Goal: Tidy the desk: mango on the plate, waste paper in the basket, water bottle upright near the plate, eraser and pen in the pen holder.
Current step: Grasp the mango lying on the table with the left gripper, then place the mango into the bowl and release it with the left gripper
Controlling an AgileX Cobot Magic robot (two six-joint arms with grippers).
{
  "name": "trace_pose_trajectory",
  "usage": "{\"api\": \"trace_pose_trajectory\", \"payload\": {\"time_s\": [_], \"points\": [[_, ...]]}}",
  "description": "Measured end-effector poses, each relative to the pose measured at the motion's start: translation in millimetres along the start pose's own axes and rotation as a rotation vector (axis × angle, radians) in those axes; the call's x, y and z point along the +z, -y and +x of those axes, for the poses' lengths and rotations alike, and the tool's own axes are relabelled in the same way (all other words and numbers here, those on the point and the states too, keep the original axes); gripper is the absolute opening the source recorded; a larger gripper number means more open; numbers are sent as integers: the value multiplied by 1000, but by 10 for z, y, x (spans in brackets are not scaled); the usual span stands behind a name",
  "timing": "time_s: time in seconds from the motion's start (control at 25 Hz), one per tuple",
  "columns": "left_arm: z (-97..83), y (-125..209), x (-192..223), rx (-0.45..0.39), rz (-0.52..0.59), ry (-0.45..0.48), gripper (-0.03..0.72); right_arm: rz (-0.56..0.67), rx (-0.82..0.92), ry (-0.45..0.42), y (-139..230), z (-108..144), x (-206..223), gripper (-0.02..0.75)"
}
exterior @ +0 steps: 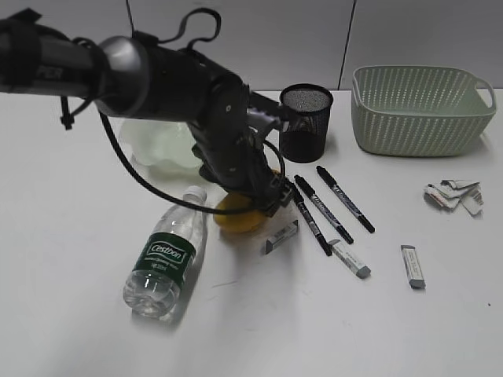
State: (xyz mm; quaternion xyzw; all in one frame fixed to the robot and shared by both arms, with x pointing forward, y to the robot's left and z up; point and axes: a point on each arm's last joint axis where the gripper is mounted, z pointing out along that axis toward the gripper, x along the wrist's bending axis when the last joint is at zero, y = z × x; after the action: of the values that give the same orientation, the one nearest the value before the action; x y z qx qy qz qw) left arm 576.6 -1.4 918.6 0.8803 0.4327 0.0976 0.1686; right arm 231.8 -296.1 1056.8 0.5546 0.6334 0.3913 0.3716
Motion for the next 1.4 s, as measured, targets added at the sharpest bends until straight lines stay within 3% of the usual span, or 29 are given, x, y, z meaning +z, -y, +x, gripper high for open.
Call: {"api": "trace_pose_trajectory", "payload": {"time_s": [0.16, 0.28, 0.4, 0.48, 0.56, 0.88, 1.4], "points": [[83, -248, -603, -18, -218, 13, 591, 0, 0, 0, 0, 0, 0, 347], [389, -401, -967, -72, -386, -11, 591, 0, 0, 0, 0, 0, 0, 347], [866, -440, -908, -148, -458, -68, 591, 0, 0, 0, 0, 0, 0, 347], [1103, -432, -726, -178, -482, -96, 591, 0, 0, 0, 0, 0, 0, 347], [1231, -418, -547, -193, -505, -108, 591, 0, 0, 0, 0, 0, 0, 347], [1253, -275, 51, -170, -409, -111, 591, 0, -1, 0, 0, 0, 0, 347], [1258, -191, -78, -175, -281, -129, 618, 0, 0, 0, 0, 0, 0, 347]]}}
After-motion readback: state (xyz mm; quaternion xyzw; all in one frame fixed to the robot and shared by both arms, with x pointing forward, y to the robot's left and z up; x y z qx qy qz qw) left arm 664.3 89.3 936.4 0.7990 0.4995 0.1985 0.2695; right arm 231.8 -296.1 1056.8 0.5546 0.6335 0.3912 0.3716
